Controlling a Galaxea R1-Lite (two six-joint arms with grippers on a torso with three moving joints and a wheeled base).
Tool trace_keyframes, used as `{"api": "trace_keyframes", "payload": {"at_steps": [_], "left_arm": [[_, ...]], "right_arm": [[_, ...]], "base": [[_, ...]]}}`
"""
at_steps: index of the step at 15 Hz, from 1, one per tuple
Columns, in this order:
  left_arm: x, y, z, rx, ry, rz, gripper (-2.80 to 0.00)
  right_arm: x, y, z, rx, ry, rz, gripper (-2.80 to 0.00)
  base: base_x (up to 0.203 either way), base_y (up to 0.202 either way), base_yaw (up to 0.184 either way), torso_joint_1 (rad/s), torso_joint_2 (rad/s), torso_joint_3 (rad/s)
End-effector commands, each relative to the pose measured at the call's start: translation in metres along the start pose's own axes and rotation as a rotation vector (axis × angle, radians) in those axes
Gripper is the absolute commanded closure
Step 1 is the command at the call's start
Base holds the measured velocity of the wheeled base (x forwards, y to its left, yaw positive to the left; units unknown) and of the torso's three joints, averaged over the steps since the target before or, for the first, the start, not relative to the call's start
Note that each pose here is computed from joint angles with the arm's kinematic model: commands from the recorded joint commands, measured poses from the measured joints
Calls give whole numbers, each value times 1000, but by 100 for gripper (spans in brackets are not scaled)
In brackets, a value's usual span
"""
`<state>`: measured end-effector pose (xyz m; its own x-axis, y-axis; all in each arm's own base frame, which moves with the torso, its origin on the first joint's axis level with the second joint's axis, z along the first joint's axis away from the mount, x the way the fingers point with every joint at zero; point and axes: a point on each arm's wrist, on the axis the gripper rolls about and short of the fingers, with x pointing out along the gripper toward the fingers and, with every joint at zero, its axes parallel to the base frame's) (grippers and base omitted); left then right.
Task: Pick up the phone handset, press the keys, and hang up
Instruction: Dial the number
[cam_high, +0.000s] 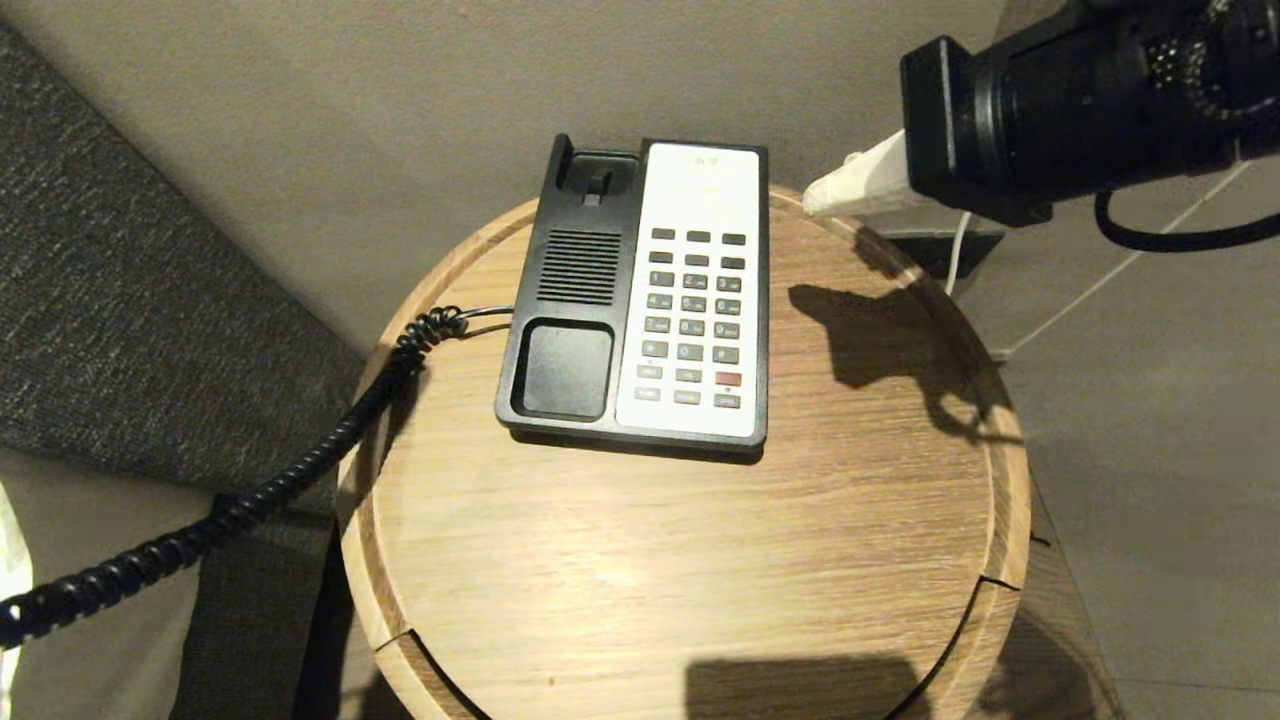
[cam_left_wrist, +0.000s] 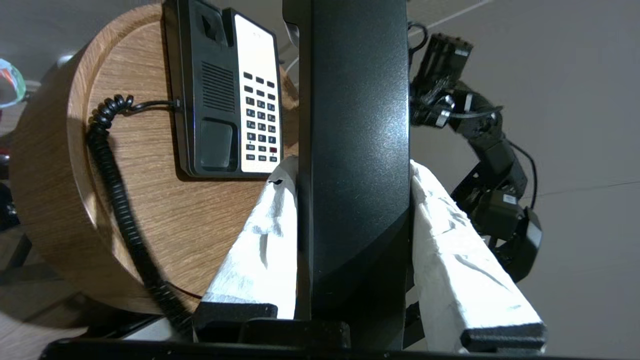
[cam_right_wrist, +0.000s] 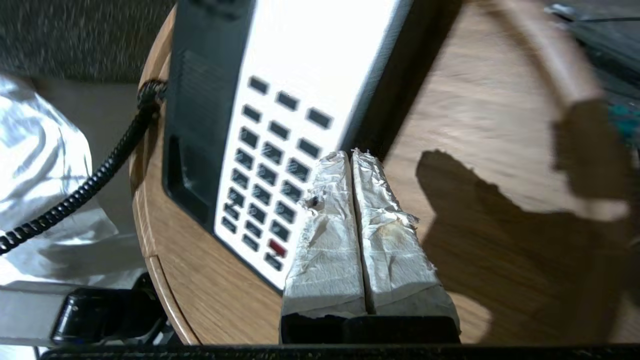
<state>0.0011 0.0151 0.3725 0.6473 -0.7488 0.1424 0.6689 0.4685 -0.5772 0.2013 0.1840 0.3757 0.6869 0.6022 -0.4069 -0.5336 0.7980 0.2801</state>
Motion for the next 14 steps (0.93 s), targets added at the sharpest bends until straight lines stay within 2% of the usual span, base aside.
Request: {"api": "trace_keyframes", "payload": {"at_steps": [1,6,9,14], "left_arm": [[-6,1,3,-9,-15,-7,0],[-10,2,3,-12,-17,-28,0],[-13,2,4,-17,-16,-52,0],[-12,2,2,-14,-12,-50,0]], "right_arm": [[2,12,-6,-16,20,13,0],[-3,32,-19,-34,87,62,0],[10,32,-21,-36,88,17,0],[26,32,-25,-37,112,-10,0]], "base": [[0,0,0,0,0,0],[0,0,0,0,0,0],[0,0,0,0,0,0],[0,0,0,0,0,0]]}}
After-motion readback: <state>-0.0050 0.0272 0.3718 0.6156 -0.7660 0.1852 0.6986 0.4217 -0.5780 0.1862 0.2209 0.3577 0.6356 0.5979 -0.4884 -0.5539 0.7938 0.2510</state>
